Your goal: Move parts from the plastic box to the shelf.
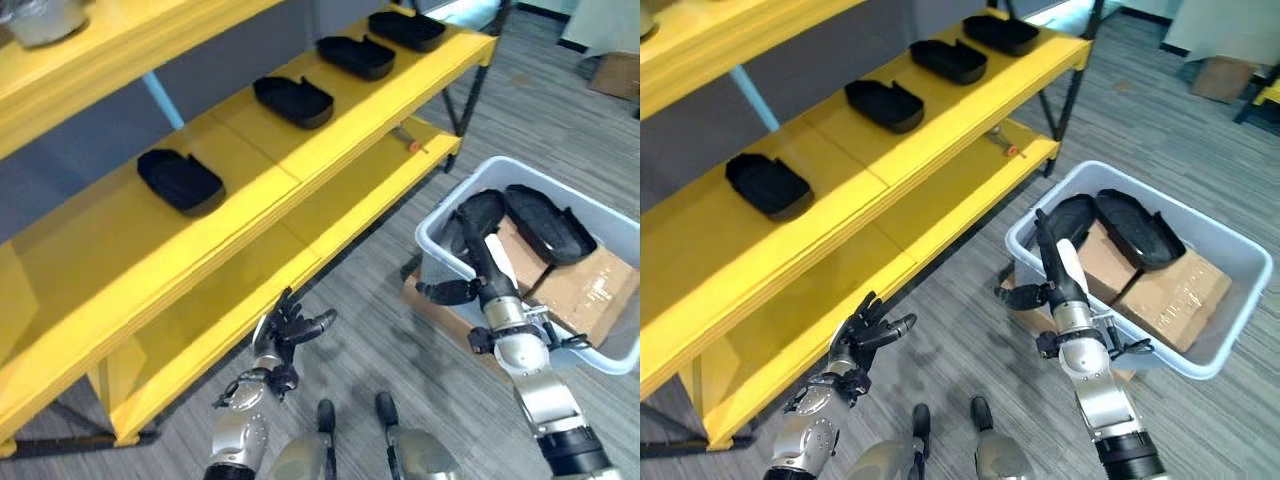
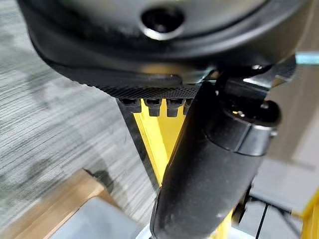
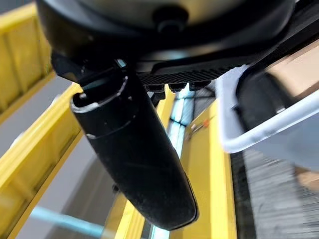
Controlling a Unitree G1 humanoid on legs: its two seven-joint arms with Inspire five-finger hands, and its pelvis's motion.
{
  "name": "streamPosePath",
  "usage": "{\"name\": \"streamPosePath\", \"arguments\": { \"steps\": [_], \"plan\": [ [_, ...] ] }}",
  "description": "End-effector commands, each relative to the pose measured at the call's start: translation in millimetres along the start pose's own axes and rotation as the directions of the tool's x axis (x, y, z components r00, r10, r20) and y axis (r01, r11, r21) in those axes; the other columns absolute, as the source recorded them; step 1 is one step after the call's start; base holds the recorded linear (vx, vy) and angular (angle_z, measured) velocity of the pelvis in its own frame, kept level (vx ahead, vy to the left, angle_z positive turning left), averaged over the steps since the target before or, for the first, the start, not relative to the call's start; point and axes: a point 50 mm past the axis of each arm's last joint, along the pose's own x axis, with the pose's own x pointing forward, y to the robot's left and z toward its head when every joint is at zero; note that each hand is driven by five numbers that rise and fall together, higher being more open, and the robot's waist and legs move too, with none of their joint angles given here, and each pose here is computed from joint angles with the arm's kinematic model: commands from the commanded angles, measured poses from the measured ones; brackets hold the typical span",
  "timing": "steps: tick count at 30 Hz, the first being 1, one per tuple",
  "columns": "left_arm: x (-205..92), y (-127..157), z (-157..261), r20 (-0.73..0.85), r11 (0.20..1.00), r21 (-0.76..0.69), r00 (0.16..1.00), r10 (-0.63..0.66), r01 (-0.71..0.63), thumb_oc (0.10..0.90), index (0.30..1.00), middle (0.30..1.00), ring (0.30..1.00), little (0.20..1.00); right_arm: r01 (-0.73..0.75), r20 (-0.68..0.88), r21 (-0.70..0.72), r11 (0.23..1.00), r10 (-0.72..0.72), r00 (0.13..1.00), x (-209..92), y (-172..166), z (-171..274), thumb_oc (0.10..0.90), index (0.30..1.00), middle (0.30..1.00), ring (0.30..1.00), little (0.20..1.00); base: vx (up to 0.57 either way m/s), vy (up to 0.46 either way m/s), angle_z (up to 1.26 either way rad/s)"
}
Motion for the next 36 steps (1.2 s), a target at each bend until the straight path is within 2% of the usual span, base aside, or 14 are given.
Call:
{"name": "streamPosePath", "arguments": {
  "steps": [1, 5, 7, 10, 14, 19, 24, 29, 36],
  "plan": [
    [2.9, -19.7, 20.0, 0.117, 0.994, 0.037, 0.987, -0.108, 0.105, 0.900, 1.000, 1.000, 1.000, 1.000, 0.048, 0.265, -0.009, 0.999, -0.044, 0.963, 9.9, -15.8, 48.6, 0.900, 1.000, 1.000, 1.000, 1.000, 0.02, 0.070, -0.22],
    [5.2, -25.1, 24.1, 0.126, 0.991, 0.049, 0.984, -0.126, 0.121, 0.900, 1.000, 1.000, 1.000, 1.000, 0.028, 0.312, -0.013, 1.000, -0.023, 0.950, 15.2, -10.0, 60.2, 0.900, 1.000, 1.000, 1.000, 1.000, 0.01, 0.075, -0.21],
    [2.2, -18.1, 21.7, 0.124, 0.995, 0.042, 0.988, -0.095, 0.091, 0.900, 1.000, 1.000, 1.000, 1.000, -0.003, 0.334, -0.017, 1.000, 0.008, 0.942, 19.5, -2.6, 66.5, 0.900, 1.000, 1.000, 1.000, 1.000, 0.11, 0.140, -0.76],
    [-8.3, -4.6, 8.0, 0.096, 0.999, 0.021, 0.995, -0.034, 0.032, 0.900, 1.000, 1.000, 1.000, 1.000, -0.079, 0.331, -0.036, 0.996, 0.087, 0.940, 22.5, 11.2, 67.3, 0.900, 1.000, 1.000, 1.000, 1.000, 0.15, 0.060, -2.20],
    [-7.8, -0.4, 5.9, 0.102, 1.000, 0.003, 0.995, 0.008, -0.009, 0.900, 1.000, 1.000, 1.000, 1.000, -0.088, 0.340, -0.037, 0.995, 0.095, 0.936, 31.2, 16.9, 73.3, 0.900, 1.000, 1.000, 1.000, 1.000, 0.14, -0.082, -1.10],
    [-3.0, -8.9, 2.8, 0.095, 1.000, 0.001, 0.995, -0.010, 0.010, 0.900, 1.000, 1.000, 1.000, 1.000, -0.024, 0.311, -0.040, 0.999, 0.036, 0.950, 28.4, 5.4, 64.6, 0.900, 1.000, 1.000, 1.000, 1.000, 0.23, -0.116, -0.10],
    [6.2, -31.7, 10.5, 0.121, 0.998, -0.013, 0.991, -0.063, 0.065, 0.900, 1.000, 1.000, 1.000, 1.000, 0.070, 0.284, -0.125, 0.990, -0.031, 0.958, 32.5, -18.6, 54.5, 0.900, 1.000, 1.000, 1.000, 1.000, 0.34, -0.141, 0.63],
    [6.0, -37.1, 14.1, 0.137, 0.996, -0.039, 0.988, -0.069, 0.075, 0.900, 1.000, 1.000, 1.000, 1.000, 0.112, 0.277, -0.135, 0.984, -0.071, 0.958, 33.6, -26.0, 52.1, 0.900, 1.000, 1.000, 1.000, 1.000, 0.28, -0.266, 0.05],
    [7.7, -30.4, 24.3, 0.164, 0.998, -0.030, 0.985, -0.054, 0.060, 0.900, 1.000, 1.000, 1.000, 1.000, 0.128, 0.270, -0.105, 0.986, -0.095, 0.958, 35.2, -25.7, 52.0, 0.900, 1.000, 1.000, 1.000, 1.000, 0.16, -0.160, -0.33]
  ]
}}
